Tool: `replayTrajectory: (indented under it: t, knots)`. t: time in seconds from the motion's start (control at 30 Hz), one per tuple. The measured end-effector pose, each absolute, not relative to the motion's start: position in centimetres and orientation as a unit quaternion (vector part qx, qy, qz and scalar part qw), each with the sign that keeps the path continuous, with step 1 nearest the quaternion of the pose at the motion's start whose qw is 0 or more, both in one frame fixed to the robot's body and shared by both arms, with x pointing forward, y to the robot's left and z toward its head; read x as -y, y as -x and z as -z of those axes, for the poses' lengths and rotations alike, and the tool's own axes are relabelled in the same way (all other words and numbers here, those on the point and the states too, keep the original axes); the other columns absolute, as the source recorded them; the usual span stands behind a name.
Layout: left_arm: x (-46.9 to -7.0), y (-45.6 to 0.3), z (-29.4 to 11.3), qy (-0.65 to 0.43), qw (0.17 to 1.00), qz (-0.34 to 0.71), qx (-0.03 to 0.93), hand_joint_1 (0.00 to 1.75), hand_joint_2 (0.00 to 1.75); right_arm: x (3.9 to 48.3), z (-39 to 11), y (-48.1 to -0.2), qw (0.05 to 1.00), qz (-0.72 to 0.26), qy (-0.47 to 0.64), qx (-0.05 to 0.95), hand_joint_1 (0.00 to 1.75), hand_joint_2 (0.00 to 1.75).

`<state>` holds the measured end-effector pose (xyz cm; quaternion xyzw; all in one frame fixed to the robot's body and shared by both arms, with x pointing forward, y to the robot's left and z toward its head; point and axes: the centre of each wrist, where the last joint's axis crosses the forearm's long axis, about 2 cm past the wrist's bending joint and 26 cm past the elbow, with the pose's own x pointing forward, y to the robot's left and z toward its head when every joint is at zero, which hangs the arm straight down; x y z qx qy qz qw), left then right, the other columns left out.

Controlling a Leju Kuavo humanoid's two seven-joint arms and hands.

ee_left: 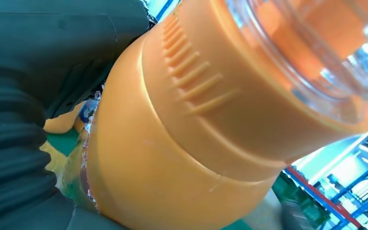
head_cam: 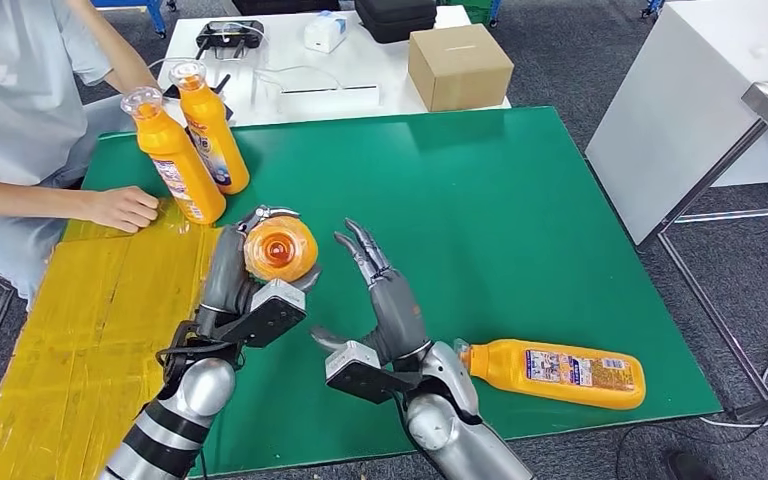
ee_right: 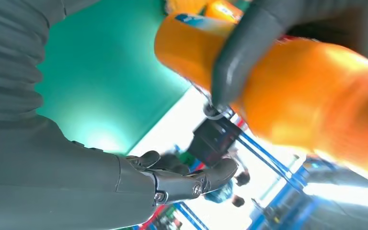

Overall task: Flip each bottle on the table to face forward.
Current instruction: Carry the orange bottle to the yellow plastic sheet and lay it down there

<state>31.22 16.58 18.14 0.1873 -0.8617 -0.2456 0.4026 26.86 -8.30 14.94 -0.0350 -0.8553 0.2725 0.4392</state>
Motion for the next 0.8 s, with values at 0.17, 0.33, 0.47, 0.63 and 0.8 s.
replayTrajectory:
  t: [0.17,0.33,0.47,0.63,0.8]
  knots:
    - [-16.8,-31.5,-18.4,-0.197,0.398,0.247,0.861,1.75,1.75,8.8,-15.7,-26.6,0.427,-0.263,0.038,0.864,0.00,1.75]
    - [-16.8,-31.6,-18.4,-0.207,0.398,0.251,0.858,1.75,1.75,9.1,-15.9,-26.4,0.421,-0.258,0.041,0.869,0.00,1.75]
    - [-17.1,-32.0,-18.6,-0.304,0.369,0.284,0.831,1.75,1.75,9.6,-16.6,-26.2,0.400,-0.246,0.060,0.881,0.00,1.75]
    - [-18.5,-33.4,-18.3,-0.505,0.302,0.354,0.727,1.75,1.75,11.0,-18.4,-25.8,0.363,-0.218,0.097,0.901,0.00,1.75]
    - [-19.7,-36.4,-17.3,-0.612,0.351,0.439,0.557,1.75,1.75,12.6,-19.8,-25.3,0.329,-0.197,0.152,0.911,0.00,1.75]
